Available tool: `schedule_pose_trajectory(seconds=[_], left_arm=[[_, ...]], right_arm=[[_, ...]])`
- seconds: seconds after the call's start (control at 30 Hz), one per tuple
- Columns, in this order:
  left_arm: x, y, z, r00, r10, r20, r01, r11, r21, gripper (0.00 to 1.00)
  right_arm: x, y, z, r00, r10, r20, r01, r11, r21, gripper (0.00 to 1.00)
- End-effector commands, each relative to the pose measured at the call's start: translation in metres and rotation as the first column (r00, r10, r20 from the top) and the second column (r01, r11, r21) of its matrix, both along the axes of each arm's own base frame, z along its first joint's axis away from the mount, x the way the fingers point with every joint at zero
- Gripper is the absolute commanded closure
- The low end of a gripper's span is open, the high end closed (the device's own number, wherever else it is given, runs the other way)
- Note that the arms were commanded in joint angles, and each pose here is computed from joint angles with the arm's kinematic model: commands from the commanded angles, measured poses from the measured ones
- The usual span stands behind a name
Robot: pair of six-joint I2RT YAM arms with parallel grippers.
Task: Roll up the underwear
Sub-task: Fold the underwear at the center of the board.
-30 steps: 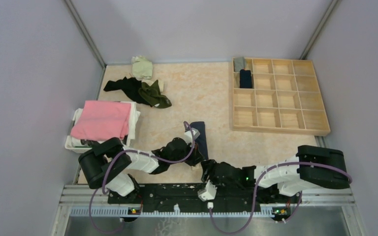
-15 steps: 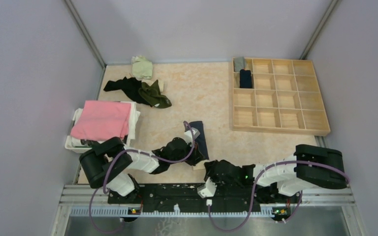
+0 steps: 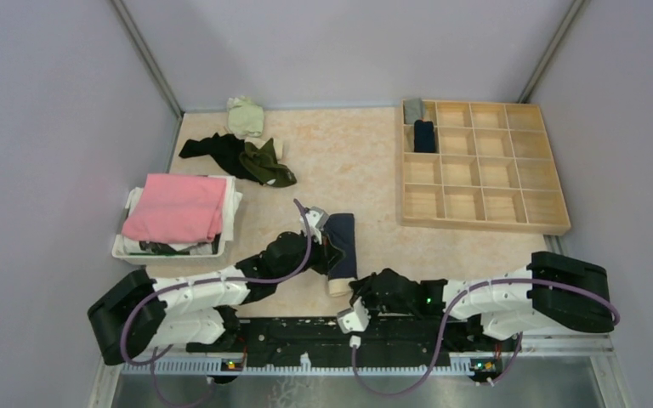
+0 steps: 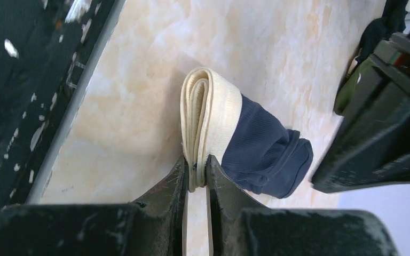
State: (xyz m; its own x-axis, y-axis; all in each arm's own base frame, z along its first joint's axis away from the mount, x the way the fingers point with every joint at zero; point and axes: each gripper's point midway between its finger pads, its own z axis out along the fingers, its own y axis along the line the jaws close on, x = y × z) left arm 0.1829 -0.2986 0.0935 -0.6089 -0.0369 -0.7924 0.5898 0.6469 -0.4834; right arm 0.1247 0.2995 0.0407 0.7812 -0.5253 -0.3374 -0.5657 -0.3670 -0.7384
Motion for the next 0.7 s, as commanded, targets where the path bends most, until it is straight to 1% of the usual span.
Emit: schedule_pose_trajectory(seconds=[0.0, 0.1, 0.2, 0.3, 0.47, 0.67], left_arm=[[0.013, 0.016, 0.019, 0.994, 0.073, 0.076, -0.074, 0.997, 0.012, 0.97], [0.006, 0.017, 0.010, 0.998, 0.048, 0.050, -0.049, 0.999, 0.024, 0.97], [-0.004, 0.018, -0.004, 1.000, 0.014, 0.008, -0.015, 0.999, 0.043, 1.00], [-0.015, 0.021, -0.015, 0.999, -0.010, -0.042, 0.011, 0.999, 0.040, 1.00], [-0.026, 0.034, -0.028, 0.997, 0.011, -0.080, -0.008, 0.999, 0.037, 1.00], [-0.032, 0.042, -0.037, 0.994, 0.023, -0.107, -0.018, 0.998, 0.052, 1.00]], right_arm=[[-0.012, 0.023, 0.026, 0.979, -0.038, -0.199, 0.062, 0.991, 0.120, 1.00], [-0.020, 0.028, 0.026, 0.952, -0.063, -0.299, 0.100, 0.989, 0.110, 1.00], [-0.025, 0.030, 0.020, 0.925, -0.092, -0.369, 0.131, 0.988, 0.084, 1.00], [-0.028, 0.033, 0.014, 0.891, -0.134, -0.434, 0.177, 0.982, 0.061, 1.00], [-0.035, 0.040, 0.014, 0.832, -0.161, -0.531, 0.231, 0.971, 0.067, 1.00], [-0.042, 0.045, 0.014, 0.725, -0.183, -0.664, 0.302, 0.951, 0.068, 1.00]])
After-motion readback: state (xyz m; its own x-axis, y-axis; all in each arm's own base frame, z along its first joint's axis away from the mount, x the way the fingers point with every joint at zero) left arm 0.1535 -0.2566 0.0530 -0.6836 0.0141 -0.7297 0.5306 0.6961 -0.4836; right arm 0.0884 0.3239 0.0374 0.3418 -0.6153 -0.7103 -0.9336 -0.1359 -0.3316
